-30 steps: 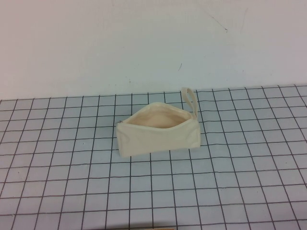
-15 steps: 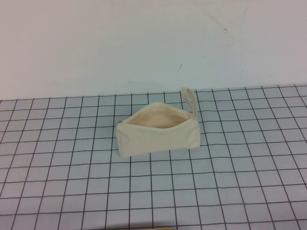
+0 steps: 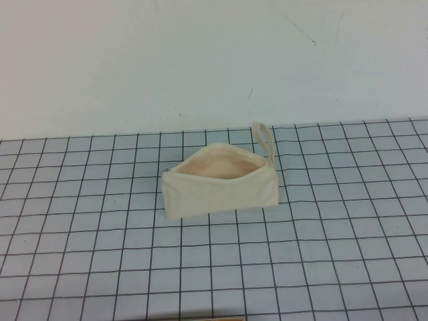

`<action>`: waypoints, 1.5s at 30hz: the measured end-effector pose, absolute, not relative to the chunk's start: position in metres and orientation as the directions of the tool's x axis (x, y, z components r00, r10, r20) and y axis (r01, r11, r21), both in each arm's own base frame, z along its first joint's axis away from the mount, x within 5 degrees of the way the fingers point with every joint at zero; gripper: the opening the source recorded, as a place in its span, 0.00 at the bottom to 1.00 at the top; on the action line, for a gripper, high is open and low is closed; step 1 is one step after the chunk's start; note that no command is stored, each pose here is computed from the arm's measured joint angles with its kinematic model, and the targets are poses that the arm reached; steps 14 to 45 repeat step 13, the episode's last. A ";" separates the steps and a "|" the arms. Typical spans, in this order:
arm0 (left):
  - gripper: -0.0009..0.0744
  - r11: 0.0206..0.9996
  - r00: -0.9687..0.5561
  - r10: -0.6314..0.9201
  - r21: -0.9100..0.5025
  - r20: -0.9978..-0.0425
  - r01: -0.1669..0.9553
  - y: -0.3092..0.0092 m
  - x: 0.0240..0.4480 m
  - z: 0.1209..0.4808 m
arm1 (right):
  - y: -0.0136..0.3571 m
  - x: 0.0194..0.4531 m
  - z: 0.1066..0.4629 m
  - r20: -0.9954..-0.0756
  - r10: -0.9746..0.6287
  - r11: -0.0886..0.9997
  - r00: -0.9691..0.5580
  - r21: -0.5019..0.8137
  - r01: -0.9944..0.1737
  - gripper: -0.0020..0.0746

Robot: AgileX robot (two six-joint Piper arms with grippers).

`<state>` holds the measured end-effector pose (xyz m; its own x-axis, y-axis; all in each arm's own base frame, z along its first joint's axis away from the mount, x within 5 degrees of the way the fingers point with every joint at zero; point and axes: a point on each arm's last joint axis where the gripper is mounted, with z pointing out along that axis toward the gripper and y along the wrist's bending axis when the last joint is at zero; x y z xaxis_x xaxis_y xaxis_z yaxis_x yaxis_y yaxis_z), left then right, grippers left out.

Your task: Put eraser into pencil case

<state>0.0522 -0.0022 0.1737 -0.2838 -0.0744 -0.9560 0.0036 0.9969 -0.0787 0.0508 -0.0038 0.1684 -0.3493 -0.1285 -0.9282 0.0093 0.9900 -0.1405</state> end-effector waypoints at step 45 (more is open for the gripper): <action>0.01 0.997 -0.284 -0.074 -0.079 -0.956 0.004 -0.002 0.052 0.174 | -0.004 0.051 0.168 -0.930 -0.112 0.992 -0.350 -0.126 0.017 0.02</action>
